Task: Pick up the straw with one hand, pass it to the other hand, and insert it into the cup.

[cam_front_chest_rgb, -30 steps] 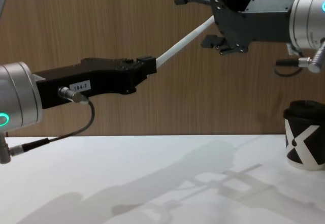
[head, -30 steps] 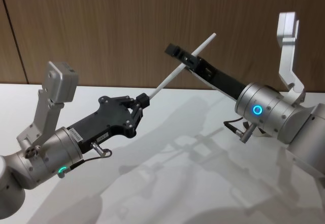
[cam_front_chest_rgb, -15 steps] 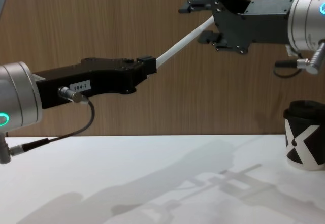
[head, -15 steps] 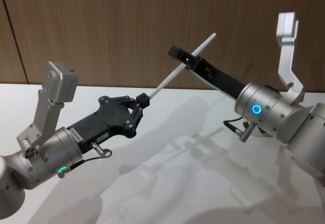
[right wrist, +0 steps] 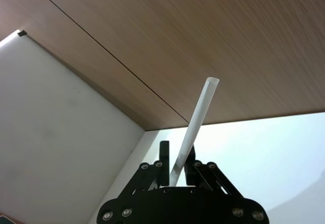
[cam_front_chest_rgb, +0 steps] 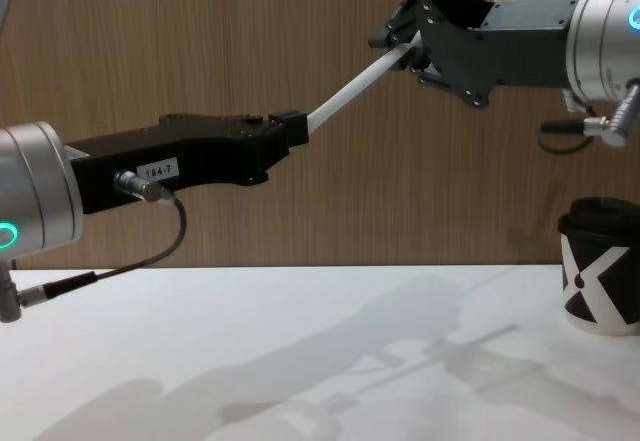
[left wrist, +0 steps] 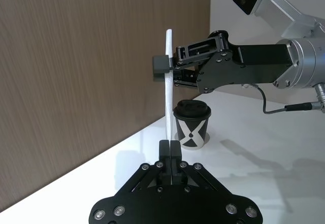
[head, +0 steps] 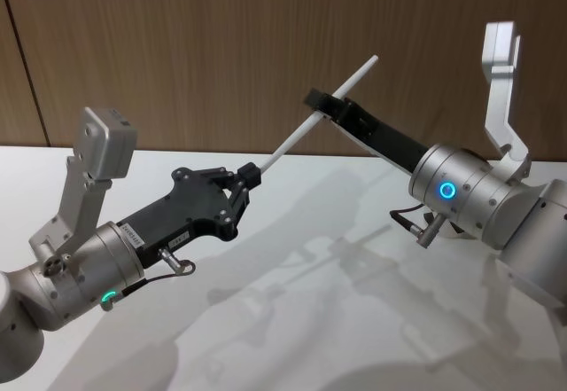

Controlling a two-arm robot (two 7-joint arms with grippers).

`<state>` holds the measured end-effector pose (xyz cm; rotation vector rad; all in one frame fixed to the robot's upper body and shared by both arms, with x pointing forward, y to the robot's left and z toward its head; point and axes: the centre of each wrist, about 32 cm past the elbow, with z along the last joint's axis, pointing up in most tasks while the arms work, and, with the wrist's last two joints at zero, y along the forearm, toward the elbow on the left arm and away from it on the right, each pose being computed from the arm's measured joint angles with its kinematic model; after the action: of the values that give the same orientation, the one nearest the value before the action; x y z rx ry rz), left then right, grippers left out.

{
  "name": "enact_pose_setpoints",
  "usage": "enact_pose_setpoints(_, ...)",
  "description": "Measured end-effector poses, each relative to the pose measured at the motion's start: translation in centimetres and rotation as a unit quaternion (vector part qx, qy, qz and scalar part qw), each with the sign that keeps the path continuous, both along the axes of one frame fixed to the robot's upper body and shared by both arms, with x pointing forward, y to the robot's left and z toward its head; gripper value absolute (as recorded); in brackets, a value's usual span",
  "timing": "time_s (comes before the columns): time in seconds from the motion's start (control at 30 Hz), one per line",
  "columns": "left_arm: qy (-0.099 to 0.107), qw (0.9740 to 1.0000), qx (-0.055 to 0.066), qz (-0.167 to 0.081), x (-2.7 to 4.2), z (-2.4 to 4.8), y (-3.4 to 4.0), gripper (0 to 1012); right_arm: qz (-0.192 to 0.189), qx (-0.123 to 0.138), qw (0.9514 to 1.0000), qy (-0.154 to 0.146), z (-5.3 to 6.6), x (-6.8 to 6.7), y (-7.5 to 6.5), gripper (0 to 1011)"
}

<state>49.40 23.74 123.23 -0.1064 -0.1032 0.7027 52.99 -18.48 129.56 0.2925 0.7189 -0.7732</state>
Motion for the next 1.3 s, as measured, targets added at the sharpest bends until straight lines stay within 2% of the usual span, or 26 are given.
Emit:
enact_pose_setpoints(0.2, 0.0, 1.0, 0.0, 0.0, 0.0, 0.0, 0.0, 12, 0.0, 0.0, 1.0, 0.0, 0.0, 0.01, 0.0, 52)
enact_pose_setpoints(0.3, 0.0, 1.0, 0.0, 0.0, 0.0, 0.0, 0.0, 12, 0.0, 0.0, 1.0, 0.0, 0.0, 0.02, 0.0, 23)
enact_pose_setpoints(0.9, 0.0, 1.0, 0.0, 0.0, 0.0, 0.0, 0.0, 12, 0.0, 0.0, 1.0, 0.0, 0.01, 0.03, 0.0, 2)
enact_pose_setpoints(1.2, 0.0, 1.0, 0.0, 0.0, 0.0, 0.0, 0.01, 14, -0.003, 0.0, 1.0, -0.004, 0.12, -0.53, 0.38, 2)
enact_pose_setpoints(1.3, 0.0, 1.0, 0.0, 0.0, 0.0, 0.0, 0.0, 75, 0.001, -0.001, 1.0, -0.003, 0.11, -0.79, 0.75, 2)
